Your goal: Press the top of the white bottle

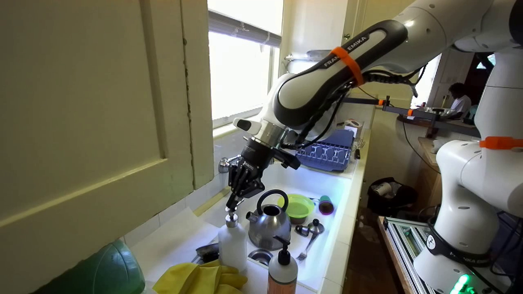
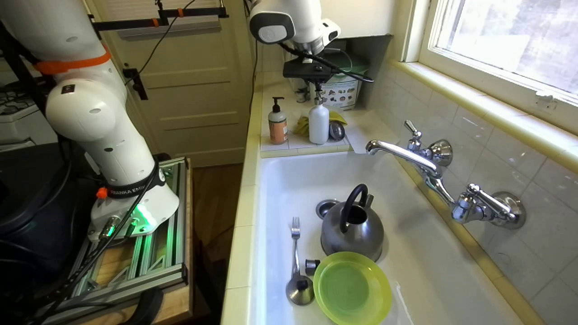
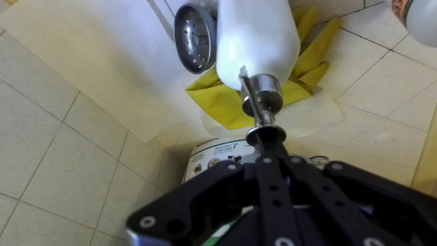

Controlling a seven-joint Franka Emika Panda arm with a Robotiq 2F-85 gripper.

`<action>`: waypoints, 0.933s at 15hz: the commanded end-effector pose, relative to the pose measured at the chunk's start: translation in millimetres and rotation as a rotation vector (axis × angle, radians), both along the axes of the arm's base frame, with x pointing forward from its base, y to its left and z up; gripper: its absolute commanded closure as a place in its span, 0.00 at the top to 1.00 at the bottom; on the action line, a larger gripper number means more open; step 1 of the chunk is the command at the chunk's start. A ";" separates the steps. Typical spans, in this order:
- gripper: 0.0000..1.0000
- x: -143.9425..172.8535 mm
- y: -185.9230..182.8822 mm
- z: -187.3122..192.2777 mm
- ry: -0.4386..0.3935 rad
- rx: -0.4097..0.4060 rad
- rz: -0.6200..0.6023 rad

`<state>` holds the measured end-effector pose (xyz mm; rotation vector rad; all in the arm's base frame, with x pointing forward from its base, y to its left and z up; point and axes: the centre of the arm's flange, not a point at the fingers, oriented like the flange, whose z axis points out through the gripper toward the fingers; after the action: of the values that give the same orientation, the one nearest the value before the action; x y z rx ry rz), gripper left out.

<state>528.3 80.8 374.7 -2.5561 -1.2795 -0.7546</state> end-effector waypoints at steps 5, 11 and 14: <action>0.00 4.7 -1.1 -5.0 0.026 0.029 0.012; 0.40 -2.4 -1.1 25.7 0.041 0.006 -0.028; 0.62 -9.6 -10.2 56.9 0.046 -0.014 -0.074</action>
<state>530.5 78.7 394.1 -2.6018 -1.2325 -0.7271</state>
